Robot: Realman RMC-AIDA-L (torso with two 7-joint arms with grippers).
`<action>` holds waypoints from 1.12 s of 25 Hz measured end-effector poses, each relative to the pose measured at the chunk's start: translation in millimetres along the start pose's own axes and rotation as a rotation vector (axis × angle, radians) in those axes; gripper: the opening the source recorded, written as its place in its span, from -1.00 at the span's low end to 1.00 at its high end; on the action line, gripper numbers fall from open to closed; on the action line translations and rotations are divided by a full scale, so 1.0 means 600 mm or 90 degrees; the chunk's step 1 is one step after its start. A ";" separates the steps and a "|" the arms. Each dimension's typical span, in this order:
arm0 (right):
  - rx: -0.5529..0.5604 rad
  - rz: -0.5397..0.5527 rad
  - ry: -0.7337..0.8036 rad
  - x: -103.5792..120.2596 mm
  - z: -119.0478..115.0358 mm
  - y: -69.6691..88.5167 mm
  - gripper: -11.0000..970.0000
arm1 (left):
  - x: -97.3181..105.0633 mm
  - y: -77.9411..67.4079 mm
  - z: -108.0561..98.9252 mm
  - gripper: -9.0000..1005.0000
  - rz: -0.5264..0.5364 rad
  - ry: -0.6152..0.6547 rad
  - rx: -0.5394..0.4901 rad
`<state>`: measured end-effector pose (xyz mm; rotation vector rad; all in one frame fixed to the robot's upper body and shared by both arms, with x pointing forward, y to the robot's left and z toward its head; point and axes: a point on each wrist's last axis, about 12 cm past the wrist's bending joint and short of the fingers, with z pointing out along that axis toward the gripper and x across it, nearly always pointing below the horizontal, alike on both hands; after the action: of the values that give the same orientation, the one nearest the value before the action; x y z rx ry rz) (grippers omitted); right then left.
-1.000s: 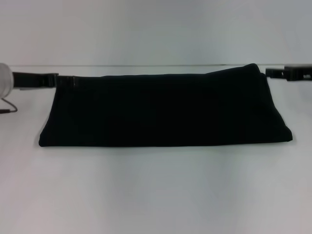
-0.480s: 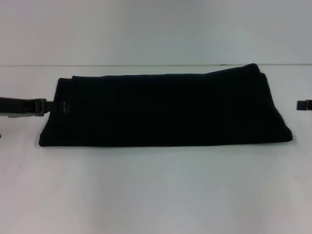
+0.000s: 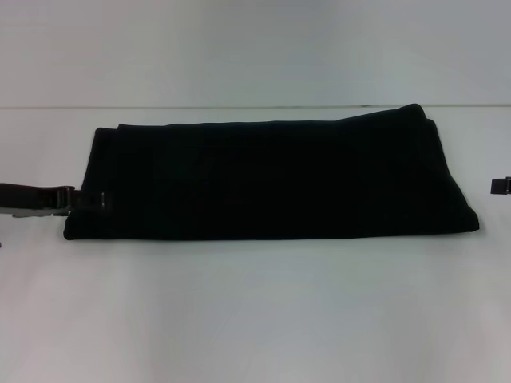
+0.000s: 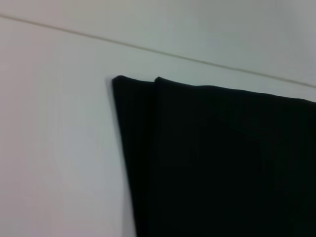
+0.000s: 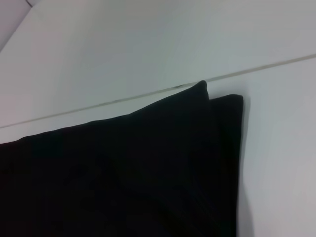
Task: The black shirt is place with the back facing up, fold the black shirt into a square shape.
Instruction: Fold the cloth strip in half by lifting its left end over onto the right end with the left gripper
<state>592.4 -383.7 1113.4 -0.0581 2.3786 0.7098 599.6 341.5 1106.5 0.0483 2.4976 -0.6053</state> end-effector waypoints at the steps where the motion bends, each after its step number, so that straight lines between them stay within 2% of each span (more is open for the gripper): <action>1: -0.001 0.000 0.001 0.001 0.002 0.001 0.40 | 0.000 0.002 0.000 0.85 -0.001 -0.001 -0.005; 8: 0.004 0.001 0.007 0.004 0.010 -0.001 0.40 | 0.008 0.012 0.002 0.85 -0.013 0.001 -0.028; 22: 0.011 -0.007 0.012 0.003 0.015 0.000 0.38 | 0.010 -0.008 0.020 0.84 0.024 0.034 -0.016; 28: 0.003 -0.015 0.031 0.006 0.030 0.011 0.38 | 0.006 -0.005 0.016 0.52 0.029 0.028 -0.021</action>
<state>598.8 -368.6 1102.7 -0.1032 2.4218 0.6990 601.0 334.0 1098.5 0.1075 2.5407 -0.5498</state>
